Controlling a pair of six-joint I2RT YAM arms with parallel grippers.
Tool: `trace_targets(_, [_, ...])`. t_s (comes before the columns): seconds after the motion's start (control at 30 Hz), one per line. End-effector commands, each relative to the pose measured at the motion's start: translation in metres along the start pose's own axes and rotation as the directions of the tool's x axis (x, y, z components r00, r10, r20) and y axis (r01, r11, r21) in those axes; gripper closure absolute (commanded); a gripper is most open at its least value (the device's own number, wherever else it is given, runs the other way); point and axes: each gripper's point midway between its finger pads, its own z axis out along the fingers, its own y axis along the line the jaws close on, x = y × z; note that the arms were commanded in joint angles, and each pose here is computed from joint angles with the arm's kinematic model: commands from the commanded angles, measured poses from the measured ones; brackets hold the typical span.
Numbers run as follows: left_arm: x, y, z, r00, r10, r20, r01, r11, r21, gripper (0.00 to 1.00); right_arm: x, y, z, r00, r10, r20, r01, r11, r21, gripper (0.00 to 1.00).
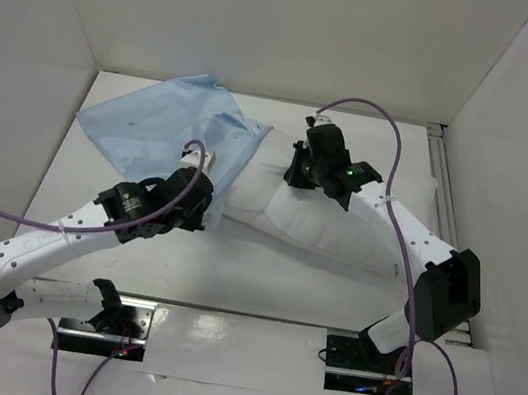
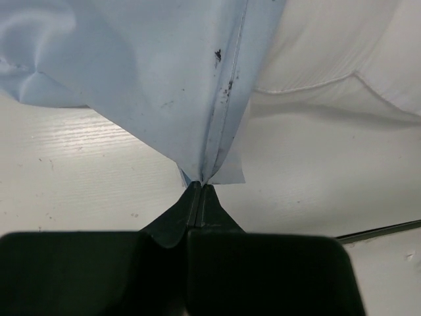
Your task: Put the pillow into the pillowcase
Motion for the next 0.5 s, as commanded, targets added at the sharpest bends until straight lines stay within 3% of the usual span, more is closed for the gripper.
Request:
trace_targets(0.0, [0.008, 0.001, 0.0, 0.995, 0.086, -0.057, -0.086, 0.996, -0.005, 1.0, -0.07, 0.009, -0.032, 0.978, 0.056, 0.203, -0.045, 0.997, -0.058, 1.0])
trace_targets(0.27, [0.017, 0.006, 0.003, 0.991, 0.106, -0.082, -0.108, 0.994, -0.018, 1.0, -0.082, -0.014, -0.033, 0.976, 0.071, 0.205, -0.059, 0.996, -0.065, 1.0])
trace_targets(0.47, [0.029, 0.002, 0.007, 0.964, 0.218, -0.155, -0.215, 0.976, 0.032, 1.0, -0.089, -0.017, -0.023, 0.972, 0.099, 0.214, -0.086, 0.994, -0.072, 1.0])
